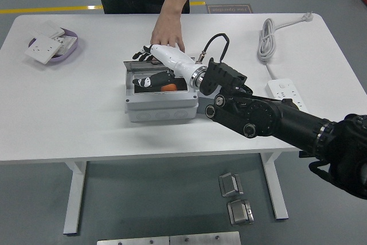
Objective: Pick up the cylinder from the cube,place it in the box,flap close box
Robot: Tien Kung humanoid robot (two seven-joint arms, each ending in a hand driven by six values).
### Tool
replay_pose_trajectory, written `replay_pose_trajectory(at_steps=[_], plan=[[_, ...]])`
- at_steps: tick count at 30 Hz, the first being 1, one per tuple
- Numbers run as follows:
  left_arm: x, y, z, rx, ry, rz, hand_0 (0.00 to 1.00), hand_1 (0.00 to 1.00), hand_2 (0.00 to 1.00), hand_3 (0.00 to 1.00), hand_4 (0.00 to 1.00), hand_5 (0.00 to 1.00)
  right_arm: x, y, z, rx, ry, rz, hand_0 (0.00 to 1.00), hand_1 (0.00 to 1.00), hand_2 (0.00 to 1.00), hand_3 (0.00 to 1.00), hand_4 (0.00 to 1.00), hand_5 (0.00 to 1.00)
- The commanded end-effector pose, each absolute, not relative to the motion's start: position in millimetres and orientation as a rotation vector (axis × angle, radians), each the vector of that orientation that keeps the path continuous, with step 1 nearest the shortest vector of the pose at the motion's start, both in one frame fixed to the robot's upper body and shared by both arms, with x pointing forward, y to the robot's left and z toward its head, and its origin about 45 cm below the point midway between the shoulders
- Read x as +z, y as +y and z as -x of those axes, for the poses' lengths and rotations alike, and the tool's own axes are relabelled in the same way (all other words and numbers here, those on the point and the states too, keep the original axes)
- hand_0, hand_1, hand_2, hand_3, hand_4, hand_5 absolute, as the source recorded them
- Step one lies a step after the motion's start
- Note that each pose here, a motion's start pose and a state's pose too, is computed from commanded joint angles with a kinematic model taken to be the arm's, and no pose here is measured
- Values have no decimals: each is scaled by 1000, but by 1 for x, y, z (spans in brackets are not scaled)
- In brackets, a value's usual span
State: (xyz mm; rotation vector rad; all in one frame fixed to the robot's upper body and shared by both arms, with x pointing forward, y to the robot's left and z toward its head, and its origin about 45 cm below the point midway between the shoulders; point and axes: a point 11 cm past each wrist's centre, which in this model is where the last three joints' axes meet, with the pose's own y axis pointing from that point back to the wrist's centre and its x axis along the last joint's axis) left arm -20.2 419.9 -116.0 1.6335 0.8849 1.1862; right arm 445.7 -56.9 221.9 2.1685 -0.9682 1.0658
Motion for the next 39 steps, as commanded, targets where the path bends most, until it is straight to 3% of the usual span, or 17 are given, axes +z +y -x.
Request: replay_pose_trajectory(at_steps=[16,39], plan=[[-117,417,25,1187,895,-1633,578,604,533,580,526,231,215,-51,-432,1011,-993,-2239,824,728,720,761,829,375],[-118,415,28,1190,897,-1631,578,601,534,580,515,222,216,-99,-440,981,-1069,-2180,823,726,722,762,832,374]])
